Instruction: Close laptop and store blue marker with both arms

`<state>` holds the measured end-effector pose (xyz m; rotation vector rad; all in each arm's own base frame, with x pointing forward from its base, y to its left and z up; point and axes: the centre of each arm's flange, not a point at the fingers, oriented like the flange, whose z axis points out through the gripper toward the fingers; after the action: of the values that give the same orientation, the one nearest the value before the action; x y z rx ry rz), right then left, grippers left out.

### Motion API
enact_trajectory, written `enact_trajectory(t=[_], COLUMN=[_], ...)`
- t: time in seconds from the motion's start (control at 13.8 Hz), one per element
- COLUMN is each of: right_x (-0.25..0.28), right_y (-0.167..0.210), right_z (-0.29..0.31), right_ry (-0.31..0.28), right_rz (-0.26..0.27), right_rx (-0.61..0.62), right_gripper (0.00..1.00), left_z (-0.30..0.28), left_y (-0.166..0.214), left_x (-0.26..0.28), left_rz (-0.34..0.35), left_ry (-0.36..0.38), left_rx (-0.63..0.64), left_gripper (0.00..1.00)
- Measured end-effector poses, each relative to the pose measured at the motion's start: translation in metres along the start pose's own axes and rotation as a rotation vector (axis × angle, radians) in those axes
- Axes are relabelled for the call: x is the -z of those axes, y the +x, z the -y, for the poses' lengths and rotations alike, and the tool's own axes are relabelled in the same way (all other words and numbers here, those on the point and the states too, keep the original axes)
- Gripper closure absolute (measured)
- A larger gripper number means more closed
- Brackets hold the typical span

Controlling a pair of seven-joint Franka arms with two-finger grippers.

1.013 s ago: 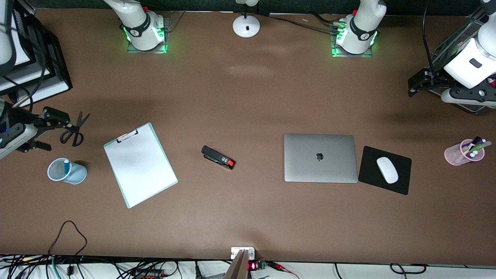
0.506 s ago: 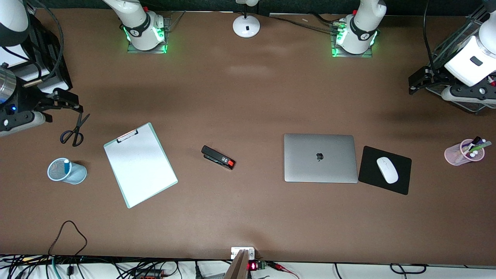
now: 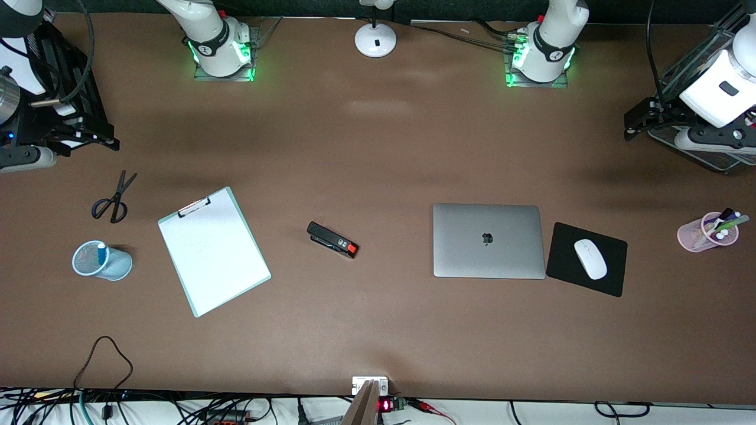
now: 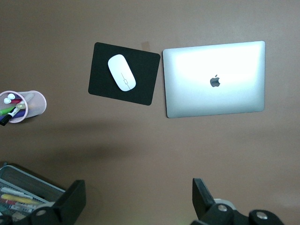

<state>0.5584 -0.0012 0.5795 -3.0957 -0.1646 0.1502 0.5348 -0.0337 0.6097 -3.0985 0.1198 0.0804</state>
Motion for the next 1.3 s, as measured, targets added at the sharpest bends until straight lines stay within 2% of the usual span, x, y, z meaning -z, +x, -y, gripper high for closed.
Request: enact_trajectory(t=[0.43, 0.72, 1.3], right_x=[0.006, 0.016, 0.024], right_y=[-0.009, -0.014, -0.011], right_z=[0.002, 0.005, 0.002], right_ry=[-0.027, -0.040, -0.043], right_rz=[-0.004, -0.027, -0.085], right_rx=[-0.062, -0.168, -0.207], right_gripper=[0.00, 0.00, 0.00], left_z=[0.000, 0.000, 0.000], left_y=[0.000, 0.000, 0.000], left_x=[0.000, 0.002, 0.002], left_rz=[0.001, -0.002, -0.002], left_ry=[0.000, 0.000, 0.000], left_rx=[0.000, 0.000, 0.000], left_gripper=[0.00, 0.00, 0.00])
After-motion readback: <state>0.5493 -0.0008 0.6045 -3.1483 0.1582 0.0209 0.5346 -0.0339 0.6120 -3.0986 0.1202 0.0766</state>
